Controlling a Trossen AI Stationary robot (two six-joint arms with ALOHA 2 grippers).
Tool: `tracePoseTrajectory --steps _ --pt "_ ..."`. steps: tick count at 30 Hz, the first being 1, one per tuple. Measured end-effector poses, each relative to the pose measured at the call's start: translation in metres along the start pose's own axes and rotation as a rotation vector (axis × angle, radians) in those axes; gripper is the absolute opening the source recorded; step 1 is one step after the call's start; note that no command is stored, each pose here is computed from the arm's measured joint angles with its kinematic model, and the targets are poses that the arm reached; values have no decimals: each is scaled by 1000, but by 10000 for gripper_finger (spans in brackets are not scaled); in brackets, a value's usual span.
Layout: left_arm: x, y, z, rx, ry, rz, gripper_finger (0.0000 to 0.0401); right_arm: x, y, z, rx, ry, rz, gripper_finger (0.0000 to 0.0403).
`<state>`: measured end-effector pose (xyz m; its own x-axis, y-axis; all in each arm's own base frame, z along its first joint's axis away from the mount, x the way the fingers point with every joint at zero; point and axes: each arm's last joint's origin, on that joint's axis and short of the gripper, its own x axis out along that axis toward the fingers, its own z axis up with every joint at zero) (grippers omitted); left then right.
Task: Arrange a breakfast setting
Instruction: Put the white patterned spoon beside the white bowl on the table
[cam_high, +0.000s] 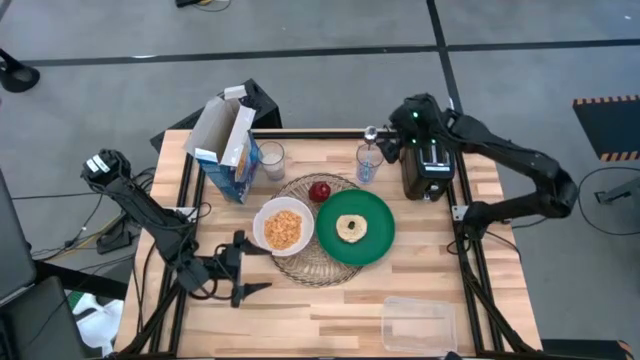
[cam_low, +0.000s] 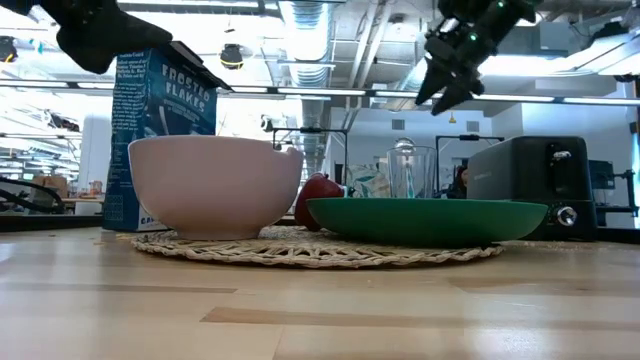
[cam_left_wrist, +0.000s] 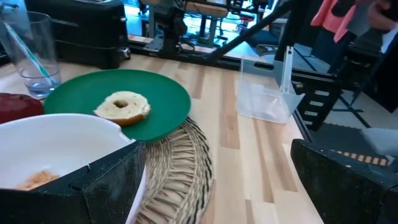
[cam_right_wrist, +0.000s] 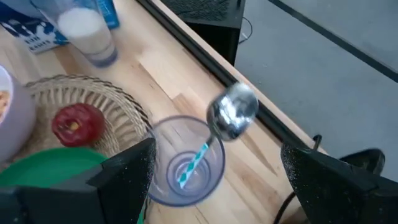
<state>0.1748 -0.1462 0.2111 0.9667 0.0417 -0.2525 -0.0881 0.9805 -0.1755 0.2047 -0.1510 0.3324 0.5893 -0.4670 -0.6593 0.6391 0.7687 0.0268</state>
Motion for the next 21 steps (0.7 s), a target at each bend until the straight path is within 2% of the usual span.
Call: tracePoseTrajectory --steps 4,7,10,21 --pt "3 3 1 -15 -2 19 386 7 -9 -16 19 21 1 374" --pt "5 6 2 -13 -4 33 386 17 -18 -25 51 10 80 374" --pt "7 8 3 -4 -5 45 386 26 -26 -27 74 -47 105 373" --pt "9 11 4 14 -3 60 386 61 -28 -29 46 -36 123 372"
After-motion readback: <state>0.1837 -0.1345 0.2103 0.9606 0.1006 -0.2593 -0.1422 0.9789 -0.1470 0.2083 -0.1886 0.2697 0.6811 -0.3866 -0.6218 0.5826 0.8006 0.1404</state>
